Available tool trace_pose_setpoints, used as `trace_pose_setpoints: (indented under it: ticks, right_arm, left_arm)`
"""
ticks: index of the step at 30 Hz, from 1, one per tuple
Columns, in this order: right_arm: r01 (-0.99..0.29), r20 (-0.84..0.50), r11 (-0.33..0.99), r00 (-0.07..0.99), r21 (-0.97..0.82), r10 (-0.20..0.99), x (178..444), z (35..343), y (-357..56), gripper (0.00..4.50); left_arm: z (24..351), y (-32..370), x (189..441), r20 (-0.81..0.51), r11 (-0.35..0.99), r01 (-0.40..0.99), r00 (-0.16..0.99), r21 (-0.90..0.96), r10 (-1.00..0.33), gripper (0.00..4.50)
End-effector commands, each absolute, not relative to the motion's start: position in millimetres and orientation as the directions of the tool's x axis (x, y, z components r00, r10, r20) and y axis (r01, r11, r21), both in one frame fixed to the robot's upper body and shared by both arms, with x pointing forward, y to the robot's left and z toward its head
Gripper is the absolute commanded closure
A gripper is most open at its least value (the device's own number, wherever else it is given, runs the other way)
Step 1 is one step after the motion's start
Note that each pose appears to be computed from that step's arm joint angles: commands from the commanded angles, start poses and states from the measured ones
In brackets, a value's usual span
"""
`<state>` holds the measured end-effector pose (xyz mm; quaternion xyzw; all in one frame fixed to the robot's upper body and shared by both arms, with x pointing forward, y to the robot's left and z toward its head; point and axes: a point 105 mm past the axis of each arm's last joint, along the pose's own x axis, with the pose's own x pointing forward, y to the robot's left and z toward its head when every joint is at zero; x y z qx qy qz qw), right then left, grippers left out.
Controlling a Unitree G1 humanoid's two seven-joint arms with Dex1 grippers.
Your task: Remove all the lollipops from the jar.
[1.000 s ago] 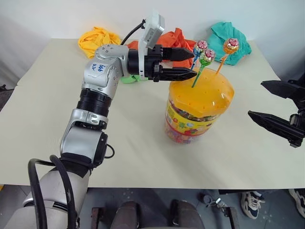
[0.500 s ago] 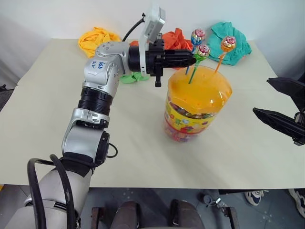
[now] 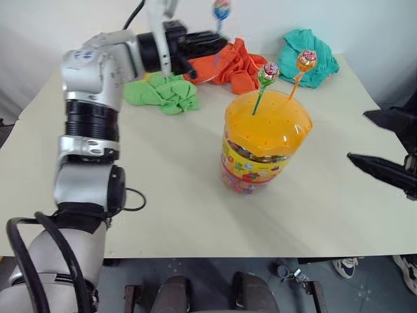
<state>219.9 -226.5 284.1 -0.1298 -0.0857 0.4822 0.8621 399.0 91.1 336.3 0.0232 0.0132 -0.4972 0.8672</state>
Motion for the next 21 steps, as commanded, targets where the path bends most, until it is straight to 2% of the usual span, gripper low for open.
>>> trace_pose_setpoints:
  ticks: [1, 6, 10, 13, 16, 19, 21]
  right_arm:
    - [-0.86, -0.08, 0.395, 0.441, -0.324, 0.894, 209, 275, -212, 0.0]
    - [-0.901, -0.112, 0.347, 0.385, -0.259, 0.916, 205, 253, -203, 0.0]
    - [-0.915, -0.105, 0.333, 0.363, -0.229, 0.926, 206, 244, -194, 0.0]
    - [-0.917, -0.103, 0.33, 0.359, -0.225, 0.928, 208, 242, -192, 0.0]
    - [-0.91, -0.083, 0.341, 0.369, -0.235, 0.926, 213, 245, -191, 0.0]
    - [-0.907, -0.066, 0.347, 0.371, -0.24, 0.926, 215, 247, -189, 0.0]
    - [-0.904, -0.06, 0.349, 0.374, -0.245, 0.926, 217, 248, -189, 0.0]
  left_arm:
    - [310, 120, 393, -0.181, 0.596, 0.803, 0.588, 0.013, -0.789, 4.45]
    - [239, 158, 368, -0.428, 0.702, 0.701, 0.601, -0.122, -0.675, 4.45]
    - [195, 164, 339, -0.593, 0.712, 0.678, 0.501, -0.182, -0.63, 4.45]
    - [176, 167, 326, -0.667, 0.722, 0.657, 0.44, -0.217, -0.601, 4.45]
    - [162, 175, 327, -0.716, 0.771, 0.58, 0.418, -0.263, -0.559, 4.45]
    - [158, 178, 329, -0.74, 0.794, 0.546, 0.41, -0.269, -0.533, 3.84]
    - [162, 174, 331, -0.737, 0.786, 0.555, 0.405, -0.273, -0.542, 3.28]
